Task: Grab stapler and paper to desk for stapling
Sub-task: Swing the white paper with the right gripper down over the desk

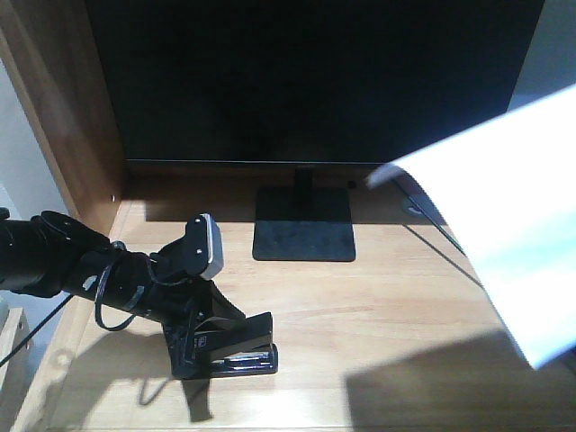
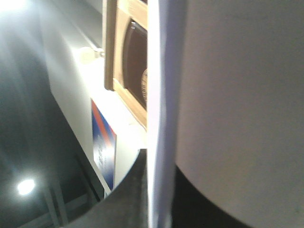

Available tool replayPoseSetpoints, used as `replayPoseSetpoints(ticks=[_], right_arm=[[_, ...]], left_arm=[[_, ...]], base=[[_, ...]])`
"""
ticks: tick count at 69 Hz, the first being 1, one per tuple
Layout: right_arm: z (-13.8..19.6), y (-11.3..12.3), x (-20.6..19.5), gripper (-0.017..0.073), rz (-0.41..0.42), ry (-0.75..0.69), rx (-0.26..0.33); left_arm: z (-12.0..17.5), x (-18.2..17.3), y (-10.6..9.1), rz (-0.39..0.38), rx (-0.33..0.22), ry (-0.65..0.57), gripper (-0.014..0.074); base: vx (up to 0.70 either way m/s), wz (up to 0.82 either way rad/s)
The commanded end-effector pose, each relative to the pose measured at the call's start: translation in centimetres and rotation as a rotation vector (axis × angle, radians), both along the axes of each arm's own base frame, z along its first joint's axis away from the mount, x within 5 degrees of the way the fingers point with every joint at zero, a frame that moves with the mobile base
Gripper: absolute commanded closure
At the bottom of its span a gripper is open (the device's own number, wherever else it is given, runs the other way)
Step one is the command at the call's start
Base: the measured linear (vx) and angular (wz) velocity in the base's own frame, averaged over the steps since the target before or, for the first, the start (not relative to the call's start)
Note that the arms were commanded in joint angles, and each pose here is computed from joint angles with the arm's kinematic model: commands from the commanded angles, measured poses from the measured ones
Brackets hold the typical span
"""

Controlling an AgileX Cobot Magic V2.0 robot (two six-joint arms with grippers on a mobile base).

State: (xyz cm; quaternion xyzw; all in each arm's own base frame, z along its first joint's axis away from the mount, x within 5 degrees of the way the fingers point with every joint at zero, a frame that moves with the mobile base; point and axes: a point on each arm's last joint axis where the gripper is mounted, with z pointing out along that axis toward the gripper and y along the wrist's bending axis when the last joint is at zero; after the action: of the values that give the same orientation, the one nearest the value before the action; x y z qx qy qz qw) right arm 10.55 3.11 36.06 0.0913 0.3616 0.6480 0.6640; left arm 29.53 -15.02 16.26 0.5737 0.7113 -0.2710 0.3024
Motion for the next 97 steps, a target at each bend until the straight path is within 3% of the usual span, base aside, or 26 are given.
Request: replayPoseSetpoints(ticks=[1, 9, 23, 33, 49, 64, 81, 97], right_arm=[[0.4, 0.0, 1.6, 0.0562, 0.041, -0.045, 0.024], [-0.9, 0.3, 4.0, 0.0562, 0.129, 0.031, 0.047], [-3.6, 0.6, 7.4, 0.0562, 0.162, 0.197, -0.045], [-5.4, 0.0, 9.0, 0.0562, 0.223, 0.338, -0.076], [-9.6, -0.5, 10.0, 0.0562, 0.325, 0.562, -0.285], [-13.4, 0.4, 10.1, 0.0562, 0.503, 0.716, -0.474], [-16.1, 0.7, 9.7, 0.0562, 0.632, 0.800, -0.597], [-16.6, 2.0, 9.0, 0.0562, 0.719, 0.765, -0.702]], left_arm=[[2.1, 0.0, -0.5, 0.001, -0.069, -0.029, 0.0600], [2.1, 0.0, -0.5, 0.001, -0.069, -0.029, 0.0600], [2.1, 0.0, -0.5, 0.001, -0.069, -0.029, 0.0600], [2.1, 0.0, -0.5, 0.001, -0.069, -0.029, 0.0600], [2.1, 0.1, -0.5, 0.002, -0.069, -0.029, 0.0600], [2.1, 0.1, -0.5, 0.002, -0.069, -0.029, 0.0600], [2.1, 0.1, -0.5, 0.002, -0.069, -0.029, 0.0600], [2.1, 0.1, -0.5, 0.002, -0.069, -0.029, 0.0600]], base=[[0.00, 0.00], [0.00, 0.00], [0.00, 0.00], [0.00, 0.00], [0.00, 0.00], [0.00, 0.00], [0.00, 0.00], [0.00, 0.00]])
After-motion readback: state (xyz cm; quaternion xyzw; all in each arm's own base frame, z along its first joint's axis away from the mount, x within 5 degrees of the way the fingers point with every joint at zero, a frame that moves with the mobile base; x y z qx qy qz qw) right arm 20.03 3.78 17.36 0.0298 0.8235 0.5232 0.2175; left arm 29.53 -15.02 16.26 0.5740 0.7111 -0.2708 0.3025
